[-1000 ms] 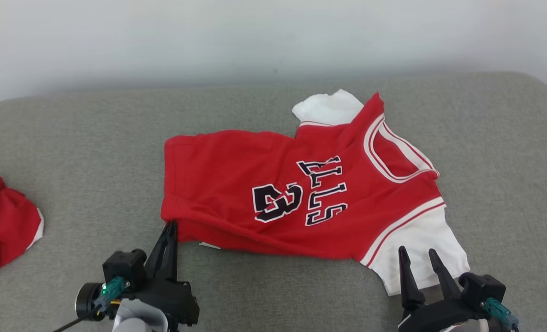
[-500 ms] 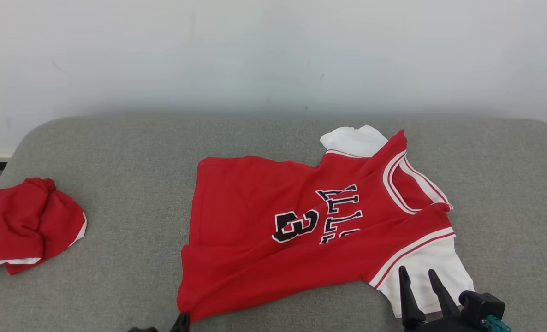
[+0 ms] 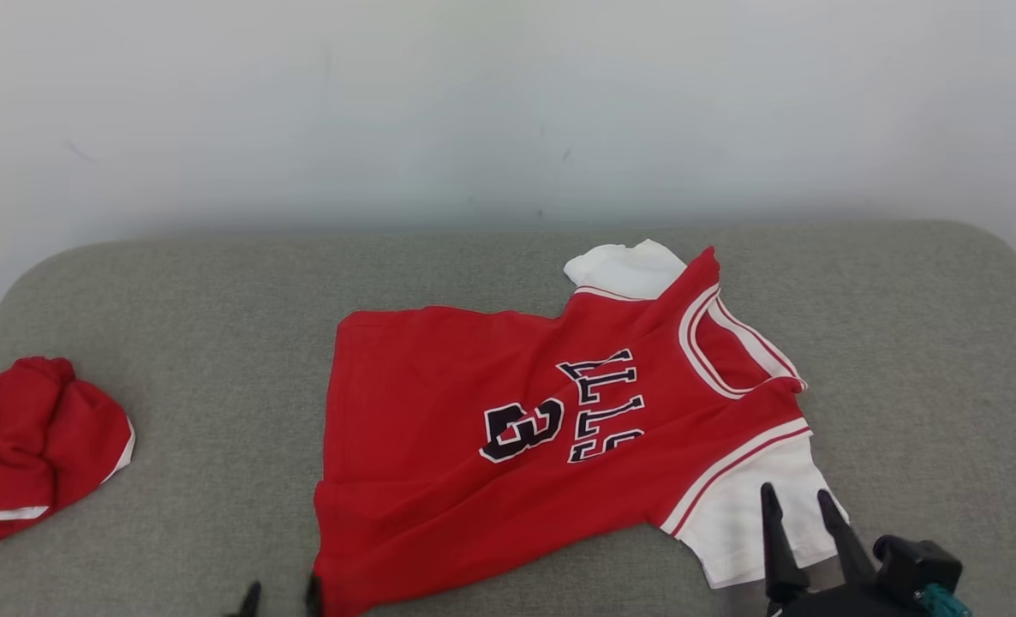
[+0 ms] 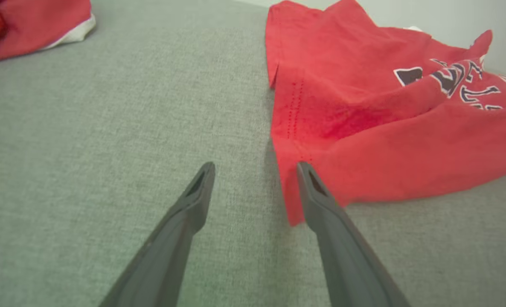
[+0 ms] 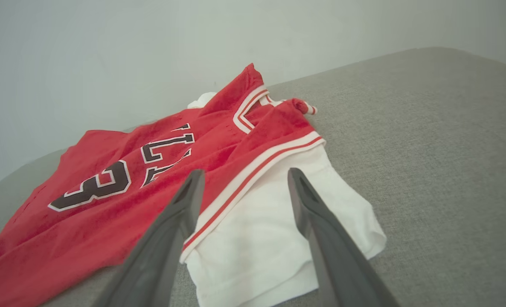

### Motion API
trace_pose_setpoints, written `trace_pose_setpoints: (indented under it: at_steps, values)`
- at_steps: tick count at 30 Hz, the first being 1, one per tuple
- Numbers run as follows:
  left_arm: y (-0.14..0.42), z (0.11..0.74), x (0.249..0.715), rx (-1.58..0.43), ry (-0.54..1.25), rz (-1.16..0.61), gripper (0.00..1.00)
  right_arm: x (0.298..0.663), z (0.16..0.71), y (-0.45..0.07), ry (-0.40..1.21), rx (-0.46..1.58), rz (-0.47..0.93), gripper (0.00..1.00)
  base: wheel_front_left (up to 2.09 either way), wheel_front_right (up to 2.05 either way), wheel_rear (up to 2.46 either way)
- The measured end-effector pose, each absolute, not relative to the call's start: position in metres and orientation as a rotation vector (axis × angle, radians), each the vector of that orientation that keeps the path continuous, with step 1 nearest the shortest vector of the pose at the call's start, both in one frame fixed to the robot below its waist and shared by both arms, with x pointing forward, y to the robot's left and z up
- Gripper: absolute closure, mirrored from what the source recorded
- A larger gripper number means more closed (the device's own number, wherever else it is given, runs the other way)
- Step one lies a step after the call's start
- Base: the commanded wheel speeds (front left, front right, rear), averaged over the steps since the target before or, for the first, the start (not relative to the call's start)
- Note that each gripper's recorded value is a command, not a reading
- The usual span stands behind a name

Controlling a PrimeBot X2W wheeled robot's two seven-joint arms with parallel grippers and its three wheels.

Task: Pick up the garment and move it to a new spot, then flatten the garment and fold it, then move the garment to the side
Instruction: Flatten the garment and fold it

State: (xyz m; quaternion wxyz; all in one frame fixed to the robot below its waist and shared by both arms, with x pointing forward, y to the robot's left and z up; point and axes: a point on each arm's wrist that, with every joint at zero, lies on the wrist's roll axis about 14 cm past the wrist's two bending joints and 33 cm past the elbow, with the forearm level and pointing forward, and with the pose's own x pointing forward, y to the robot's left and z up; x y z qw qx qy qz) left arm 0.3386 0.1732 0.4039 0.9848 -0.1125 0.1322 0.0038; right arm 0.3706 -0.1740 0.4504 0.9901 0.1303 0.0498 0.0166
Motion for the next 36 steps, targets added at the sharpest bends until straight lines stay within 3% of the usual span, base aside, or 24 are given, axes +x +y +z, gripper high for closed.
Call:
trace_pose_setpoints:
  at_steps: [8,36]
  values:
    - [0.187,0.442,0.35,-0.156,0.126,0.03,0.0,0.37,0.489,-0.197,-0.03,0.173,-0.004,0.0,0.0,0.0,0.0]
    - [0.181,0.454,0.336,-0.066,0.083,-0.018,0.0,0.343,0.464,-0.177,0.053,0.055,0.071,0.0,0.0,0.0,0.0]
